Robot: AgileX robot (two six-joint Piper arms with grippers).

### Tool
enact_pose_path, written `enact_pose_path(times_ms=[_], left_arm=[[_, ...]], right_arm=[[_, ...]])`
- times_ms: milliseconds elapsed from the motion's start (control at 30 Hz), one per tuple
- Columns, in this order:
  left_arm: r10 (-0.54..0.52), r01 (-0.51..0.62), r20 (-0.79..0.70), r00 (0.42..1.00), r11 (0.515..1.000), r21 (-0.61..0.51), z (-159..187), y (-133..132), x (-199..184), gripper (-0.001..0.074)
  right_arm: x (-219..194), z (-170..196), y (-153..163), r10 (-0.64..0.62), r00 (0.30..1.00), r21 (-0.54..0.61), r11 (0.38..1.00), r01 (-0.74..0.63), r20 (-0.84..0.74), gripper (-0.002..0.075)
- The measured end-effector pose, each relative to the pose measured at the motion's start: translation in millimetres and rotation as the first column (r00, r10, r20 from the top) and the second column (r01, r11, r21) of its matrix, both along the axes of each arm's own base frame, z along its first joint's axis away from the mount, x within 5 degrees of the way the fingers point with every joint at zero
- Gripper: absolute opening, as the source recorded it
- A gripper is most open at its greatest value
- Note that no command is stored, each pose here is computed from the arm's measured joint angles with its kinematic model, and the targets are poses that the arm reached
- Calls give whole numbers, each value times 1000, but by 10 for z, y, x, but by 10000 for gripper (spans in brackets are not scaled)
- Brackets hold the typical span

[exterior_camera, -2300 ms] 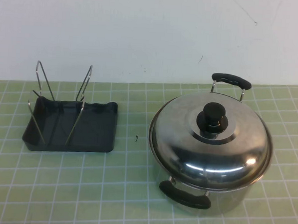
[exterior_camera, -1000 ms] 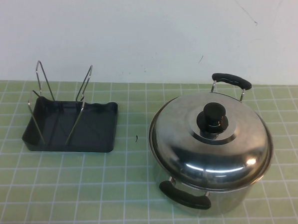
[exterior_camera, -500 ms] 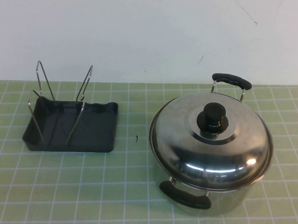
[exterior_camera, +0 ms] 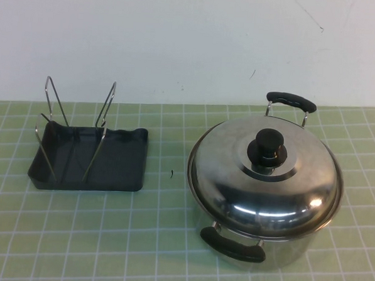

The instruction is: Put pot lid on rack

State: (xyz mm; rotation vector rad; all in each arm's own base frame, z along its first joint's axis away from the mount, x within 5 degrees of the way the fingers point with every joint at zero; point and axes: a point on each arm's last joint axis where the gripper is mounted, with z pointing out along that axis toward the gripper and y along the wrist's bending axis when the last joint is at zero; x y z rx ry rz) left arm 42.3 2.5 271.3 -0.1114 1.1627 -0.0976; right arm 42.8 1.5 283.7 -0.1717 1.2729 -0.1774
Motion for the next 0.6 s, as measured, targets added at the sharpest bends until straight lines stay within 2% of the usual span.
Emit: enact_pose_path(times_ms=[233, 333, 467, 600], left_arm=[[-13, 12, -63, 998, 1000, -11, 273, -3, 189, -2], [-50, 50, -13, 999, 999, -5, 342, -35, 302, -2], [-192, 191, 41, 980, 981, 37, 398, -162, 445, -2], [-359, 360, -23, 933, 933, 21, 329, -300, 591, -2]], right_arm=[[353, 366, 15, -1, 996, -27, 1000, -1, -91, -1], [615, 429, 59, 26, 998, -73, 997, -31, -64, -1], [979, 461, 210, 175, 982, -107, 977, -183, -73, -1], [1316, 396, 453, 429, 895, -129, 888, -442, -119, -1]])
